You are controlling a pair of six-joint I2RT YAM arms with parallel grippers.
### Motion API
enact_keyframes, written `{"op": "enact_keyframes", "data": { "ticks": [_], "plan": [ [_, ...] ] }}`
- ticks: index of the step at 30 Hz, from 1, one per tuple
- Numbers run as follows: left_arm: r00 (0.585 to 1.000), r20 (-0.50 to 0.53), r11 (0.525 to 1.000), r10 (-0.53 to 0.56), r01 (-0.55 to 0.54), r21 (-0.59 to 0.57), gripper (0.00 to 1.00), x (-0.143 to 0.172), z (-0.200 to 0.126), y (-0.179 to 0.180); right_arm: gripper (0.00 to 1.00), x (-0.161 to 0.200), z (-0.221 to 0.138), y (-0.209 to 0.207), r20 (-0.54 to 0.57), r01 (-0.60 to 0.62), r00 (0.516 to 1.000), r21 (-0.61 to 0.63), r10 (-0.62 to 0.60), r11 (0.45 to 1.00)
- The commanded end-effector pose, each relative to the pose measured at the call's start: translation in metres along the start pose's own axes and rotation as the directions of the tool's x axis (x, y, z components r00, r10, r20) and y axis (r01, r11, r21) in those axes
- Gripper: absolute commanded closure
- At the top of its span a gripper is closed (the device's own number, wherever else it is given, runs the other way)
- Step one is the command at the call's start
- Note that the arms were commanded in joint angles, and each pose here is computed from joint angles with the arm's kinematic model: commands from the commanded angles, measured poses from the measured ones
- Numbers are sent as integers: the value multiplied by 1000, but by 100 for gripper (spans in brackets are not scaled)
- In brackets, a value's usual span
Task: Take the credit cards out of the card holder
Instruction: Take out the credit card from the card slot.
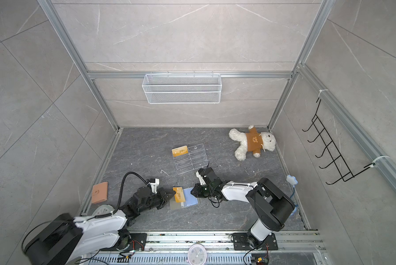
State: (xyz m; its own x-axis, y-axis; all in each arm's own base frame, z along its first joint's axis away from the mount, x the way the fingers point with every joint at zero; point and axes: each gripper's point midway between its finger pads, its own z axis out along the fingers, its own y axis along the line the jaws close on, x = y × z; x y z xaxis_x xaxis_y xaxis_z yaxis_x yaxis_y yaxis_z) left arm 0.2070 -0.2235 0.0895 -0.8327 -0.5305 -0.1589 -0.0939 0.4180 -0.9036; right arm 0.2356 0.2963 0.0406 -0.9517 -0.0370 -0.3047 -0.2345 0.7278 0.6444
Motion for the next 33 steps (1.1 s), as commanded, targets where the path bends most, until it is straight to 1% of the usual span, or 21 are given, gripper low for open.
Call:
{"op": "enact_keyframes", "data": {
  "ticks": [1, 2, 3, 4, 8, 12, 15, 17, 20, 22, 24, 28, 31, 33],
  "plan": [
    [992, 103, 992, 68, -56, -112, 100, -18, -20, 7, 64, -27, -22, 36, 67, 11, 998, -84, -5, 996],
    [989, 133, 995, 70, -59, -86, 100, -23, -25, -1, 60, -35, -30, 48, 90, 18, 996, -115, -8, 993],
    [985, 158, 996, 69, -60, -62, 100, -27, -29, -8, 51, -44, -39, 61, 119, 25, 993, -145, -8, 989],
    [983, 174, 997, 67, -60, -42, 100, -30, -31, -15, 48, -51, -46, 71, 143, 34, 990, -167, -9, 985],
    [961, 274, 995, 41, -64, 75, 100, -49, -38, -49, 41, -77, -78, 108, 231, 49, 973, -256, 12, 965],
    [931, 364, 979, 21, -93, 182, 100, -68, -43, -95, 36, -90, -95, 127, 267, 3, 958, -370, 104, 929],
    [902, 431, 969, -9, -99, 228, 100, -80, -47, -118, 34, -97, -104, 135, 287, -38, 939, -467, 192, 883],
    [887, 461, 964, -30, -95, 247, 100, -85, -47, -126, 33, -98, -105, 136, 275, -81, 926, -521, 257, 850],
    [872, 487, 953, -48, -106, 284, 100, -86, -43, -143, 32, -103, -106, 144, 257, -95, 916, -607, 309, 789],
    [866, 497, 948, -53, -112, 297, 100, -84, -39, -150, 31, -106, -104, 146, 250, -99, 911, -642, 329, 761],
    [862, 504, 945, -49, -123, 302, 100, -82, -34, -158, 31, -107, -102, 146, 250, -98, 908, -652, 336, 751],
    [864, 502, 937, -42, -140, 320, 100, -78, -28, -169, 33, -106, -96, 141, 253, -105, 907, -641, 338, 761],
    [859, 510, 936, -47, -140, 322, 100, -78, -26, -169, 37, -106, -93, 141, 245, -110, 908, -643, 339, 758],
    [858, 511, 936, -42, -144, 320, 100, -77, -25, -170, 40, -107, -94, 141, 247, -109, 904, -657, 349, 746]
  ]
}}
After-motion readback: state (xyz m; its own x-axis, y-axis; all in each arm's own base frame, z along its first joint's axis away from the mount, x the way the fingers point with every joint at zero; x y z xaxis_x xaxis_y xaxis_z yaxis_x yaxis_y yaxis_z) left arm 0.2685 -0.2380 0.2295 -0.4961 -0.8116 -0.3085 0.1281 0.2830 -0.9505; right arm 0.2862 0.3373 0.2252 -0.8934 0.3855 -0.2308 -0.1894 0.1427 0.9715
